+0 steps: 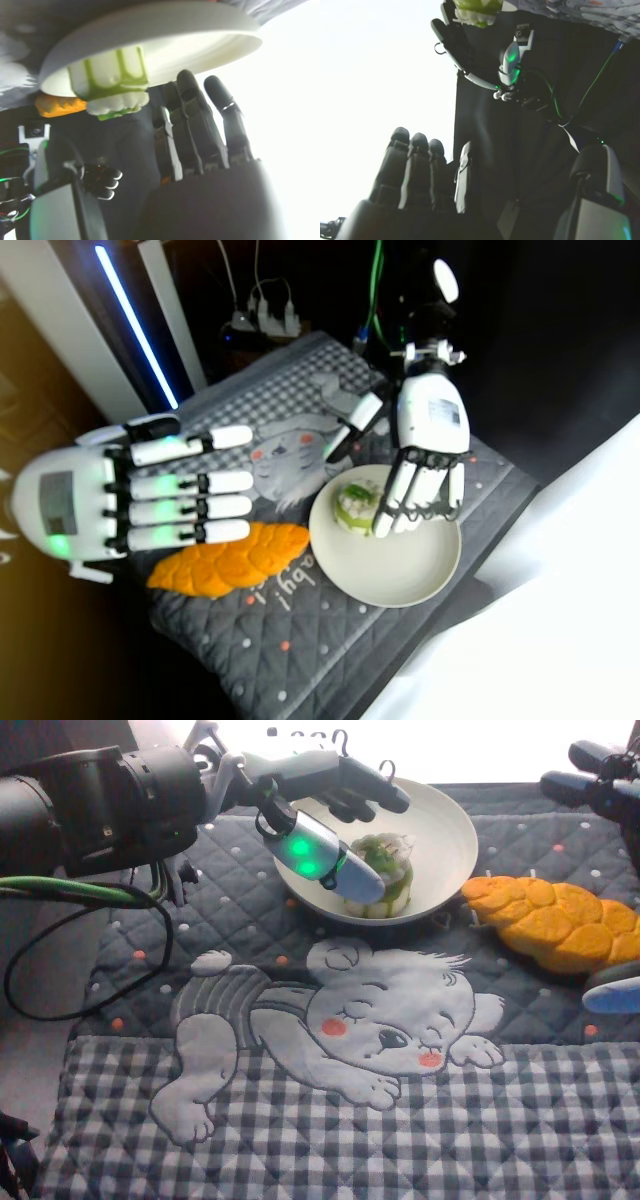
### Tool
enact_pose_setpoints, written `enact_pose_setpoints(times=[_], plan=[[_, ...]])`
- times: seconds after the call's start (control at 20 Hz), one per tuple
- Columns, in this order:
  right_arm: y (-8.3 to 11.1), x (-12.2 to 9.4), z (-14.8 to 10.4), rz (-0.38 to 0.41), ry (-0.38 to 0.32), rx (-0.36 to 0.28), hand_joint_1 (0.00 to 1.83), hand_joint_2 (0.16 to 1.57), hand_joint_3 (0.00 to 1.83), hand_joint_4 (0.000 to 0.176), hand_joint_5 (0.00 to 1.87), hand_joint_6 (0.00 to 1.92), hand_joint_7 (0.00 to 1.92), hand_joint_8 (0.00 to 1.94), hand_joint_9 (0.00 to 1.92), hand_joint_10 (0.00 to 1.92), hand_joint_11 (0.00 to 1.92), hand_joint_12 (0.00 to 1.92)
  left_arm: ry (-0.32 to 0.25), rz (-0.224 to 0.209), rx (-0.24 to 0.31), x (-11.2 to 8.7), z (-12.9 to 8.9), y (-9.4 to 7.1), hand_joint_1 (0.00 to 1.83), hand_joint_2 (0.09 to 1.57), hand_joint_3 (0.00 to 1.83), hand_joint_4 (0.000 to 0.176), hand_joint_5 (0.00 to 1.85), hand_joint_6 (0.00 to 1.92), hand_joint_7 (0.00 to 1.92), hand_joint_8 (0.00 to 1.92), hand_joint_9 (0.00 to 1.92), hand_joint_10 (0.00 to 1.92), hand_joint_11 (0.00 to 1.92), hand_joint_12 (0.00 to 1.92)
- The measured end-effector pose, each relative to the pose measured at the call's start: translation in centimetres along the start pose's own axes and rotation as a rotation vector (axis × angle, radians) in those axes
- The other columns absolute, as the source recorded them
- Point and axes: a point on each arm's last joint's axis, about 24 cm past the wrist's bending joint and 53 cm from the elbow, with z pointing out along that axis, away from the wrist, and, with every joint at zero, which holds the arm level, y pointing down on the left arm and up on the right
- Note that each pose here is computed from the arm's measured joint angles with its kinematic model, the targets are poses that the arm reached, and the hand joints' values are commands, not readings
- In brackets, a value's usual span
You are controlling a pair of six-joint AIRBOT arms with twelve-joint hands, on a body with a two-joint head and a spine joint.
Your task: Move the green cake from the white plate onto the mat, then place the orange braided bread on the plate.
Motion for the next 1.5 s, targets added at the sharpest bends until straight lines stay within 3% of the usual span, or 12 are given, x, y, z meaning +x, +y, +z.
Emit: enact_pose_setpoints(times=[0.4, 0.65, 0.7, 0.75, 1.0, 1.1, 1.15, 1.2, 1.25, 1.3, 1.4, 1.5], plan=[[0.0, 0.3, 0.0, 0.004, 0.004, -0.001, 0.82, 0.7, 0.0, 0.176, 0.2, 0.0, 0.1, 0.02, 0.03, 0.0, 0.03, 0.01, 0.01, 0.004, -0.017, 0.7, 0.8, 0.0, 0.73, 0.8, 0.0, 0.173, 0.46, 0.0, 0.57, 0.0, 0.62, 0.02, 0.05, 1.36], [0.0, 0.3, 0.0, 0.006, 0.004, -0.001, 0.82, 0.73, 0.01, 0.176, 0.17, 0.0, 0.1, 0.01, 0.07, 0.02, 0.02, 0.01, 0.017, 0.01, -0.012, 1.1, 1.1, -0.3, 0.76, 0.82, 0.0, 0.149, 0.49, 0.01, 0.61, 0.01, 0.63, 0.03, 0.11, 1.27], [0.0, 0.3, 0.0, 0.006, 0.004, -0.001, 0.81, 0.73, 0.01, 0.176, 0.18, 0.0, 0.1, 0.0, 0.05, 0.0, 0.01, 0.01, 0.021, 0.01, -0.011, 1.3, 1.2, -0.4, 0.77, 0.82, 0.0, 0.15, 0.49, 0.01, 0.61, 0.01, 0.63, 0.02, 0.12, 1.23], [0.0, 0.4, 0.0, 0.006, 0.006, -0.001, 0.78, 0.72, 0.0, 0.176, 0.18, 0.0, 0.1, 0.0, 0.06, 0.01, 0.01, 0.01, 0.027, 0.017, -0.007, 1.6, 1.3, -0.7, 0.78, 0.81, 0.0, 0.169, 0.49, 0.0, 0.65, 0.01, 0.66, 0.03, 0.14, 1.27], [0.0, 0.3, 0.0, 0.006, 0.004, -0.001, 0.71, 0.72, 0.0, 0.173, 0.17, 0.0, 0.11, 0.0, 0.08, 0.01, 0.04, 0.03, 0.05, 0.011, -0.002, 2.6, 1.4, -0.7, 0.71, 0.85, 0.0, 0.175, 0.48, 0.0, 0.71, 0.02, 0.7, 0.05, 0.13, 1.34], [0.0, 0.5, 0.0, 0.008, 0.007, -0.002, 0.73, 0.72, 0.0, 0.171, 0.16, 0.0, 0.11, 0.0, 0.08, 0.01, 0.03, 0.02, 0.051, 0.01, 0.004, 2.7, 1.4, -0.9, 0.82, 0.91, 0.01, 0.176, 0.57, 0.03, 0.8, 0.05, 0.72, 0.07, 0.1, 1.35], [0.0, 0.5, 0.0, 0.009, 0.008, -0.002, 0.74, 0.71, 0.0, 0.175, 0.16, 0.0, 0.11, 0.0, 0.08, 0.01, 0.03, 0.02, 0.052, 0.01, 0.004, 2.7, 1.5, -0.9, 0.87, 0.94, 0.01, 0.176, 0.63, 0.05, 0.87, 0.07, 0.76, 0.1, 0.14, 1.44], [0.0, 0.5, 0.0, 0.009, 0.008, -0.002, 0.79, 0.7, 0.0, 0.176, 0.15, 0.0, 0.12, 0.01, 0.08, 0.01, 0.02, 0.02, 0.053, 0.008, 0.005, 2.8, 1.5, -1.0, 0.91, 1.02, 0.0, 0.176, 0.83, 0.05, 1.01, 0.15, 0.73, 0.6, 0.26, 1.53], [0.0, 0.5, 0.0, 0.009, 0.006, -0.002, 0.79, 0.7, 0.0, 0.176, 0.15, 0.0, 0.12, 0.01, 0.08, 0.01, 0.02, 0.02, 0.052, 0.008, 0.006, 2.8, 1.6, -1.0, 0.91, 1.02, 0.0, 0.176, 0.83, 0.05, 1.01, 0.15, 0.73, 0.6, 0.26, 1.53], [0.0, 0.4, 0.0, 0.009, 0.005, -0.001, 0.77, 0.7, 0.0, 0.176, 0.16, 0.0, 0.09, 0.0, 0.04, 0.0, 0.02, 0.02, 0.052, 0.006, 0.008, 2.8, 1.6, -1.0, 1.18, 1.16, 0.0, 0.0, 0.81, 1.1, 0.95, 1.1, 0.72, 0.8, 0.3, 1.56], [0.0, 0.5, 0.0, 0.009, 0.005, -0.001, 0.74, 0.72, 0.01, 0.176, 0.15, 0.0, 0.08, 0.0, 0.03, 0.0, 0.06, 0.04, 0.052, 0.004, 0.011, 2.8, 1.7, -1.2, 1.19, 1.15, 0.0, 0.035, 0.92, 1.02, 0.94, 1.13, 0.73, 0.81, 0.36, 1.5], [0.0, 0.5, 0.0, 0.01, 0.005, -0.001, 0.7, 0.73, 0.01, 0.174, 0.15, 0.0, 0.1, 0.0, 0.04, 0.0, 0.08, 0.06, 0.051, 0.0, 0.012, 2.9, 1.7, -1.2, 1.18, 1.16, 0.0, 0.041, 0.91, 1.04, 0.91, 1.16, 0.71, 0.88, 0.35, 1.59]])
